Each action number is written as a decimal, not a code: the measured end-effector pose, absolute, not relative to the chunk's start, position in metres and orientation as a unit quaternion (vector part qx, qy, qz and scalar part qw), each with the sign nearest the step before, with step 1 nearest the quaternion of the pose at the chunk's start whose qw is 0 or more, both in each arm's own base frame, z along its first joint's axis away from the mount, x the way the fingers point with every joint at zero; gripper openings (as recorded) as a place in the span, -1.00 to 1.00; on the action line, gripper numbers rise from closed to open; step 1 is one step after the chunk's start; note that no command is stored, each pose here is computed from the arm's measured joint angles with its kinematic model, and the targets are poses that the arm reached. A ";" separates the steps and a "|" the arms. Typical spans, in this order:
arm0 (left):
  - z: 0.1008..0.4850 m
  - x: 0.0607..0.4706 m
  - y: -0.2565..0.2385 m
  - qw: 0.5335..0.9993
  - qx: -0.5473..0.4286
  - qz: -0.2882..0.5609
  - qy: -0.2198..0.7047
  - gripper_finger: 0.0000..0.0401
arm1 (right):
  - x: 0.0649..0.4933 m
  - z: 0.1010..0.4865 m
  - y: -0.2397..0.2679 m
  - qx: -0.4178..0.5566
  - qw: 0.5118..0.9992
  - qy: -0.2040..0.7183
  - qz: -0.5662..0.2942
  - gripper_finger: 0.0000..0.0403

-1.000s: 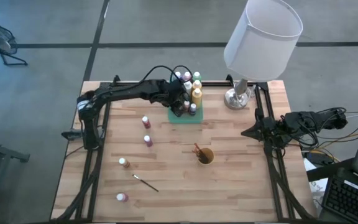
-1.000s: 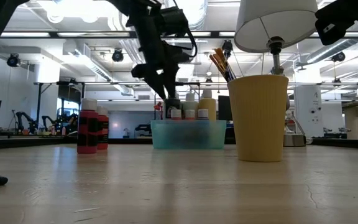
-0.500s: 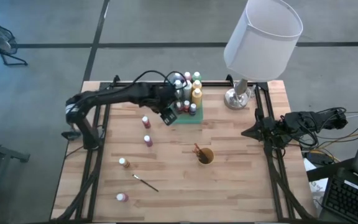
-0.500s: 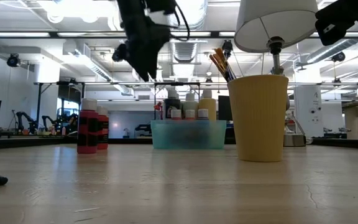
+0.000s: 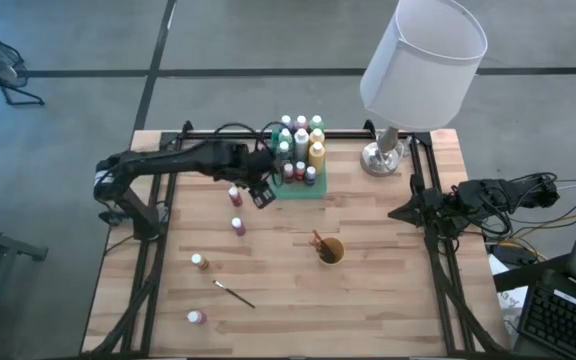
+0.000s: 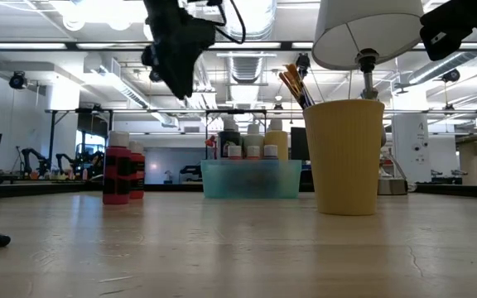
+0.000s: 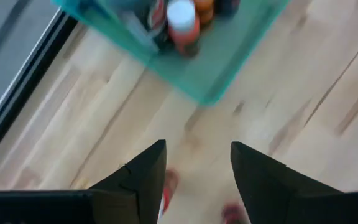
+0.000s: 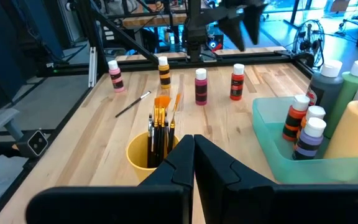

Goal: Pick & Place Paint Supplies
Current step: Put the dark yellow paint bottle into the green bin

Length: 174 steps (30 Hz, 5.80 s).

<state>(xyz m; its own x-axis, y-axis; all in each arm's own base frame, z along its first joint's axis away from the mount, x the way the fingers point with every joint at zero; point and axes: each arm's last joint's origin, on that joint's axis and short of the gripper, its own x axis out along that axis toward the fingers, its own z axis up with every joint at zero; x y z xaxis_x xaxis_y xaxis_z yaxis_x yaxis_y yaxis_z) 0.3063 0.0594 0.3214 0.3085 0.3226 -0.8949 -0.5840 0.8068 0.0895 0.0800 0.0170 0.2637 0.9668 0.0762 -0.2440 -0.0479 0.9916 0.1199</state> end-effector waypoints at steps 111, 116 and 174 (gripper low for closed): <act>0.226 0.174 -0.157 0.647 -0.310 0.504 0.481 0.26 | 0.080 0.264 0.017 0.057 0.990 0.125 0.031 -0.96; 0.221 0.172 -0.156 0.643 -0.309 0.509 0.480 0.26 | 0.080 0.264 0.017 0.057 0.990 0.125 0.031 -0.96; 0.236 0.178 -0.152 0.708 -0.329 0.464 0.419 -0.37 | 0.080 0.264 0.017 0.057 0.990 0.126 0.031 -0.96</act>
<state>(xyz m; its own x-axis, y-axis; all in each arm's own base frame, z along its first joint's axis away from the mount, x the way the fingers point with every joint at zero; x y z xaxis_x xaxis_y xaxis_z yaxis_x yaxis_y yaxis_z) 0.1780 -0.1515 0.2362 0.2179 0.3809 -0.8986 -0.9327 0.3524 -0.0768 0.0800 0.0170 0.2635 0.9664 0.0764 -0.2454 -0.0479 0.9916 0.1200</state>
